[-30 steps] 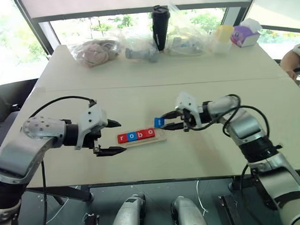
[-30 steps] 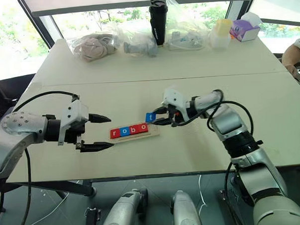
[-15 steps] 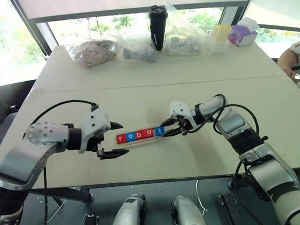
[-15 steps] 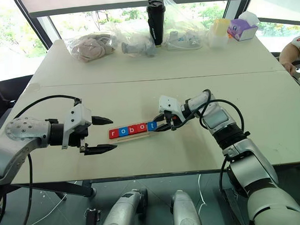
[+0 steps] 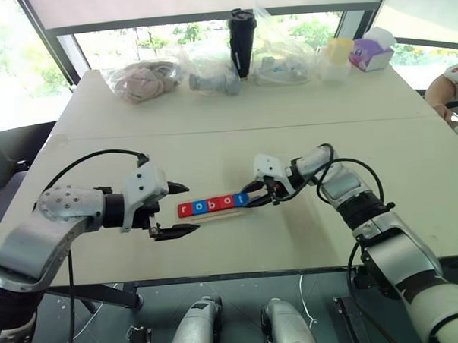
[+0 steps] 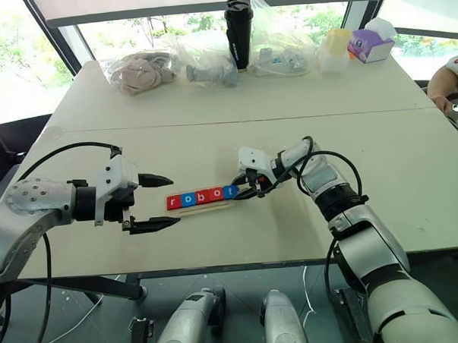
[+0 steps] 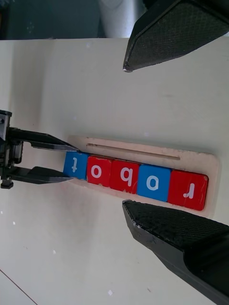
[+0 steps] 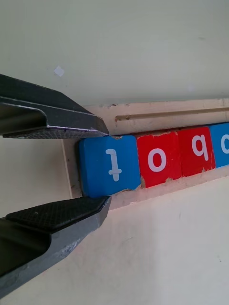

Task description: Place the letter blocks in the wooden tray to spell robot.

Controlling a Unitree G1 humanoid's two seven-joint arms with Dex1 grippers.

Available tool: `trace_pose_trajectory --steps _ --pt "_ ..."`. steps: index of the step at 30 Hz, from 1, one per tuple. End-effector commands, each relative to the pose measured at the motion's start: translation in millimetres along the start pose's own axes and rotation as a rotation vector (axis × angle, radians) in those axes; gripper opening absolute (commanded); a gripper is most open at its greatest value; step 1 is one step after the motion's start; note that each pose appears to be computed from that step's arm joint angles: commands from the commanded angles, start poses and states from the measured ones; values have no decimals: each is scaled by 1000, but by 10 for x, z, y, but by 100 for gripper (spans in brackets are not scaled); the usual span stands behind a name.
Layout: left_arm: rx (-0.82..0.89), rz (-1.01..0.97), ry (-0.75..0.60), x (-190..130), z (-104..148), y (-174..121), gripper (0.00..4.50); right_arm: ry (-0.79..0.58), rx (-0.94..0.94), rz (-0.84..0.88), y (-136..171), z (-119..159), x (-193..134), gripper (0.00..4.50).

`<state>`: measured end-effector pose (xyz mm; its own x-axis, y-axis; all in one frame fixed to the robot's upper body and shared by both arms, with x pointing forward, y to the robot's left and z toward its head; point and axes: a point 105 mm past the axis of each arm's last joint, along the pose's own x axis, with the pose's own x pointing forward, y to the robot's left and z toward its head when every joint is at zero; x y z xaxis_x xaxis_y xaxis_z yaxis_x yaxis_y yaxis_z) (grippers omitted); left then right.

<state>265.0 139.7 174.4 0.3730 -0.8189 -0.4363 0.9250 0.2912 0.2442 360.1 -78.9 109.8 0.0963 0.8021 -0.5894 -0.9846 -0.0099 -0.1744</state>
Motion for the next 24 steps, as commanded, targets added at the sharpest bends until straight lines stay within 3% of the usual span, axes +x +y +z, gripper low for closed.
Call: trace_pose_trajectory --steps 1,12,13,17,18,24 --pt "30 21 -15 -39 82 14 450 -34 -34 -5 -52 143 -28 114" --pt "28 29 -13 -27 79 21 450 -65 -31 -35 -113 203 1 114" --pt "28 29 -12 -26 80 22 450 -69 -31 -37 -117 214 -2 220" --pt "28 29 -11 -24 79 23 450 -87 -39 -54 -139 260 -19 420" --pt "28 29 -11 -24 79 23 450 -92 -41 -61 -147 273 -25 448" --pt "13 56 -15 -52 61 87 450 -183 -42 -171 -280 497 -259 448"
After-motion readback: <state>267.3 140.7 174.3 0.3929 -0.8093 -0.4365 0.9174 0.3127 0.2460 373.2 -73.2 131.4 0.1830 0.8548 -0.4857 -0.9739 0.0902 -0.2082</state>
